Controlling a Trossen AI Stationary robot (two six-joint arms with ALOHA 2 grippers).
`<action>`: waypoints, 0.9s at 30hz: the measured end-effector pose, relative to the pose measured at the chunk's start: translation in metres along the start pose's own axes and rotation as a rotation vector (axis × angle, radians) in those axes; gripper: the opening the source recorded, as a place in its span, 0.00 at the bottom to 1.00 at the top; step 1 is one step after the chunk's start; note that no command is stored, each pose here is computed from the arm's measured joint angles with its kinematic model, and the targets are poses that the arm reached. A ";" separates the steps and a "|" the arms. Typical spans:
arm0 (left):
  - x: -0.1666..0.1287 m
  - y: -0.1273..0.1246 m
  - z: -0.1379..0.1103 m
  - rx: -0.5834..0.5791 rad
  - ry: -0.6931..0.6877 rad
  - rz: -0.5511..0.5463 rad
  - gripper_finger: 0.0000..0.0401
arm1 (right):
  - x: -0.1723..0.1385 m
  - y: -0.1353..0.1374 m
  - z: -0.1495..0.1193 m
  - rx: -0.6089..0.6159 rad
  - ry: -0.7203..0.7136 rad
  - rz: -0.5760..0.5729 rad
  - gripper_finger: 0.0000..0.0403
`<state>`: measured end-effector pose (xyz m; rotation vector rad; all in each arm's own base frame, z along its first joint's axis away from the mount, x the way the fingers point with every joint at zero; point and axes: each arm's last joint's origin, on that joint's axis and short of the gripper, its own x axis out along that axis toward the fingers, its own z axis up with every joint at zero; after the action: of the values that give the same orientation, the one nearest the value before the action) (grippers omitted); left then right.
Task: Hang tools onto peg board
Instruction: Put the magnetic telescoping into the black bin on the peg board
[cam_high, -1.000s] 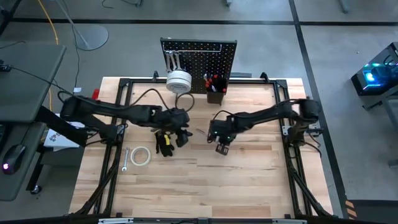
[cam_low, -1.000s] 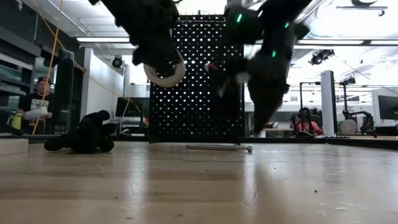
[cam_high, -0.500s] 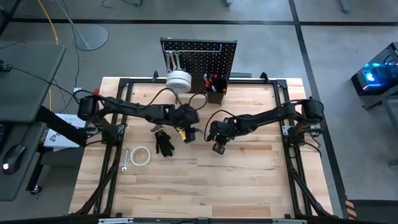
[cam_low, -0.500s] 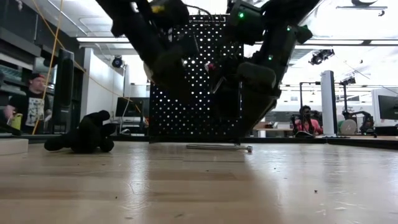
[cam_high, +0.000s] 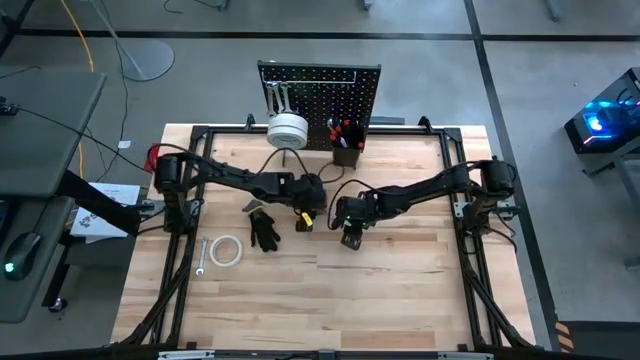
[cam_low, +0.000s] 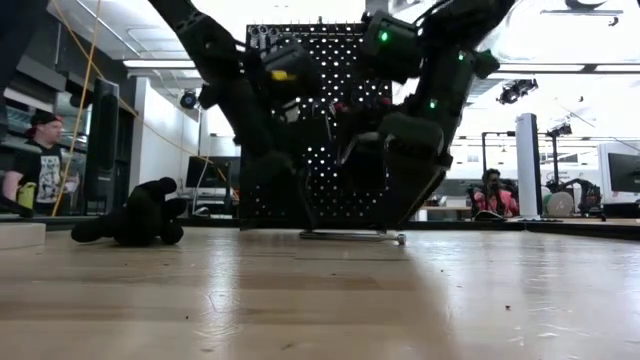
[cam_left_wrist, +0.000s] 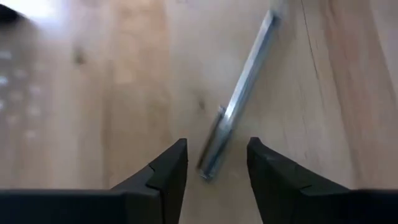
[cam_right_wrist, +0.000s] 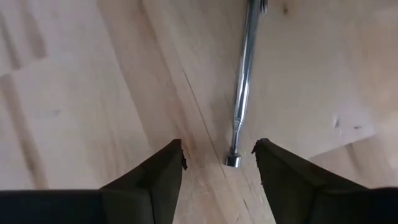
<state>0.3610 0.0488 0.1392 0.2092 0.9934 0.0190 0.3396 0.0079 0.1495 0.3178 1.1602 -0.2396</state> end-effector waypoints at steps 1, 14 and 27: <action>0.005 -0.001 -0.003 0.018 0.015 -0.008 0.36 | 0.004 0.000 -0.001 0.012 0.011 -0.004 0.48; 0.027 -0.025 -0.015 -0.091 0.109 -0.224 0.04 | 0.044 0.015 -0.021 0.153 0.115 -0.112 0.15; -0.002 -0.043 0.005 -0.144 0.017 -0.255 0.01 | 0.011 0.026 -0.019 0.072 0.152 -0.021 0.00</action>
<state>0.3605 0.0059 0.1350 -0.0503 1.0250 -0.1402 0.3363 0.0384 0.1358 0.3922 1.3075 -0.2800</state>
